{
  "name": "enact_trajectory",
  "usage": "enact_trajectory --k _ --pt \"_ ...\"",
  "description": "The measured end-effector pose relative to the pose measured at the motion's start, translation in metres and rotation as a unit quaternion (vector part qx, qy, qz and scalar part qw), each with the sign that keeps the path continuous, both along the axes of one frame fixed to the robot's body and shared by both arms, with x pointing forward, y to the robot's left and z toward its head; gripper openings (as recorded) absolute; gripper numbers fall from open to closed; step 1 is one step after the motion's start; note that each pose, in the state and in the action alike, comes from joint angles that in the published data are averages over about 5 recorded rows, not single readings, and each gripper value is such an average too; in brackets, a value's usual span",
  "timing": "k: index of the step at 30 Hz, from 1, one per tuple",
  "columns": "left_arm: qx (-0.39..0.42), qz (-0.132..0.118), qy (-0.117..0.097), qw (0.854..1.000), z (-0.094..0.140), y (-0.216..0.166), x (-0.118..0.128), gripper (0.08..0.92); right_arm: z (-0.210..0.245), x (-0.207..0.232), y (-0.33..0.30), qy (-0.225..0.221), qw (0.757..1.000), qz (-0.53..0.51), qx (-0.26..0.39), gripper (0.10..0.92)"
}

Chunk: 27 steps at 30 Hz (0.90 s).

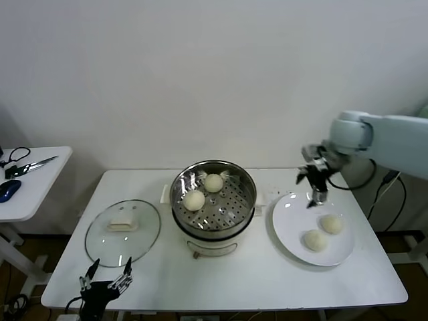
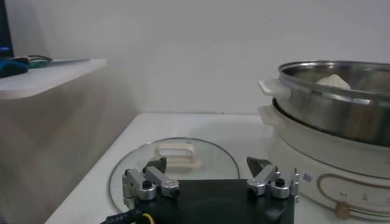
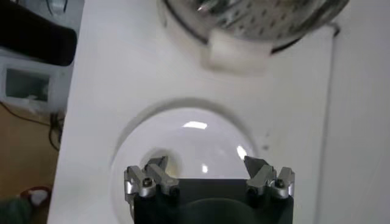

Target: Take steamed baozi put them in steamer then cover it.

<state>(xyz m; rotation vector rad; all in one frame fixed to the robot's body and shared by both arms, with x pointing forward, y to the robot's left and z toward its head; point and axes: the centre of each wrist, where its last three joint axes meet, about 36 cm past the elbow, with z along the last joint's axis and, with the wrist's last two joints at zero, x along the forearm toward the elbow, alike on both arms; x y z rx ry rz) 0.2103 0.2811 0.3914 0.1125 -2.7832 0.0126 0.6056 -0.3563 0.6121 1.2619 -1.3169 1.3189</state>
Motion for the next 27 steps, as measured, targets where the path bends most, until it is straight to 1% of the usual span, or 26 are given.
enact_trajectory --k 6,12,27 --pt "0.001 0.002 0.003 1.0 0.0 0.001 -0.002 0.823 -0.045 -0.015 -0.024 0.011 1.0 -0.02 -0.006 0.823" --pt "0.002 0.004 0.006 1.0 -0.002 0.001 -0.003 0.823 -0.081 -0.022 -0.033 0.016 0.999 -0.032 -0.011 0.823" --pt "0.003 0.006 0.01 1.0 -0.004 0.002 -0.004 0.823 -0.14 -0.027 -0.034 0.013 0.999 -0.05 -0.012 0.823"
